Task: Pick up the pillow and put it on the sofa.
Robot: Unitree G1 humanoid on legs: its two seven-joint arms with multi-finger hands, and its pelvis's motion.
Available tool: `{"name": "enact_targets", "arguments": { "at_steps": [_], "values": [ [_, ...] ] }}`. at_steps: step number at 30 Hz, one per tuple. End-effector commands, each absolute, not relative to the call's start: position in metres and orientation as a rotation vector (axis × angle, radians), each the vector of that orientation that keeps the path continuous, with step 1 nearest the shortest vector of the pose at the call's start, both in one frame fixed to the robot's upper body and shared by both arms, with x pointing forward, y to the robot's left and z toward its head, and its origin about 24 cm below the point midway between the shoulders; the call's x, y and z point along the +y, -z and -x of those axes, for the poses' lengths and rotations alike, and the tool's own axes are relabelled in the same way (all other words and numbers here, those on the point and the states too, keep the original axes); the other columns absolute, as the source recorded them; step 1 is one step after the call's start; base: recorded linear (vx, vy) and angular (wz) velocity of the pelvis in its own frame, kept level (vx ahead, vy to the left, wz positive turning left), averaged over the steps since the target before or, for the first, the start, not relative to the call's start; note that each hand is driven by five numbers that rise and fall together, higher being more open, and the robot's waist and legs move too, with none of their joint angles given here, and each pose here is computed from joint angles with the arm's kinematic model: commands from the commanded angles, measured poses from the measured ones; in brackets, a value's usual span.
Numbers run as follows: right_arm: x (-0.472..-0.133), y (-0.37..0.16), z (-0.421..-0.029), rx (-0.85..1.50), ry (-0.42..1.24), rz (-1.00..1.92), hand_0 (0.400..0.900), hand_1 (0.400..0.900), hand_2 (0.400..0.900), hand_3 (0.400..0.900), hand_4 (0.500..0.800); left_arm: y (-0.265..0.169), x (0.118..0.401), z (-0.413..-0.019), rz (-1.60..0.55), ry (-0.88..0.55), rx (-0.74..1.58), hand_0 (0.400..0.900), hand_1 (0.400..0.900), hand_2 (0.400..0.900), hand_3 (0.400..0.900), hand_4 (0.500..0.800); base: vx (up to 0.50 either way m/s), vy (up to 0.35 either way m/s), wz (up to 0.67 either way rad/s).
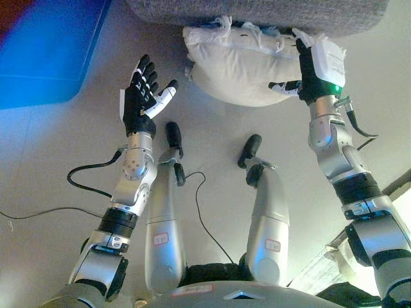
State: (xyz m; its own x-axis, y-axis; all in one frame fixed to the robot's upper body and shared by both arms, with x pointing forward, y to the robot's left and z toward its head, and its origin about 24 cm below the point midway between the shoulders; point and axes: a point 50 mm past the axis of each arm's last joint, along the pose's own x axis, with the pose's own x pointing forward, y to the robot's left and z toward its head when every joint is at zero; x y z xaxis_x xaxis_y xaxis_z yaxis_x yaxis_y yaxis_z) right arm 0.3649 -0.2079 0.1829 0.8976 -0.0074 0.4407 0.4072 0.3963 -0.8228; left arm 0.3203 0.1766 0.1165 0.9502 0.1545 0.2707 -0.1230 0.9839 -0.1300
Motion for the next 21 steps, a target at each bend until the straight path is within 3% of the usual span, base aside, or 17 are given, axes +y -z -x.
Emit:
{"name": "enact_targets", "arguments": {
  "at_steps": [1,9,18,20,21],
  "values": [
    [-0.213,-0.241,-0.366,-0.588,0.407,1.141,0.9,0.9,0.9,0.9,0.8,-0.163,0.178,-0.313,0.197,-0.148,-0.533,0.9,0.9,0.9,0.9,0.8,-0.047,-0.019,0.13],
    [-0.2,-0.291,-0.379,-0.656,0.437,1.095,0.9,0.9,0.9,0.9,0.8,-0.175,0.177,-0.312,0.198,-0.128,-0.574,0.9,0.9,0.9,0.9,0.8,-0.013,0.005,0.05],
    [-0.167,-0.336,-0.39,-0.671,0.335,0.935,0.9,0.9,0.9,0.9,0.8,-0.171,0.185,-0.311,0.18,-0.126,-0.53,0.9,0.9,0.9,0.9,0.8,0.022,0.024,0.05],
    [-0.159,-0.339,-0.391,-0.673,0.302,0.915,0.837,0.837,0.837,0.837,0.762,-0.169,0.185,-0.311,0.186,-0.124,-0.517,0.9,0.9,0.9,0.9,0.8,0.013,0.01,0.02],
    [-0.154,-0.34,-0.392,-0.676,0.282,0.899,0.702,0.702,0.702,0.702,0.681,-0.168,0.185,-0.311,0.182,-0.123,-0.511,0.9,0.9,0.9,0.9,0.8,0.022,0.015,0.05]
  ]
}}
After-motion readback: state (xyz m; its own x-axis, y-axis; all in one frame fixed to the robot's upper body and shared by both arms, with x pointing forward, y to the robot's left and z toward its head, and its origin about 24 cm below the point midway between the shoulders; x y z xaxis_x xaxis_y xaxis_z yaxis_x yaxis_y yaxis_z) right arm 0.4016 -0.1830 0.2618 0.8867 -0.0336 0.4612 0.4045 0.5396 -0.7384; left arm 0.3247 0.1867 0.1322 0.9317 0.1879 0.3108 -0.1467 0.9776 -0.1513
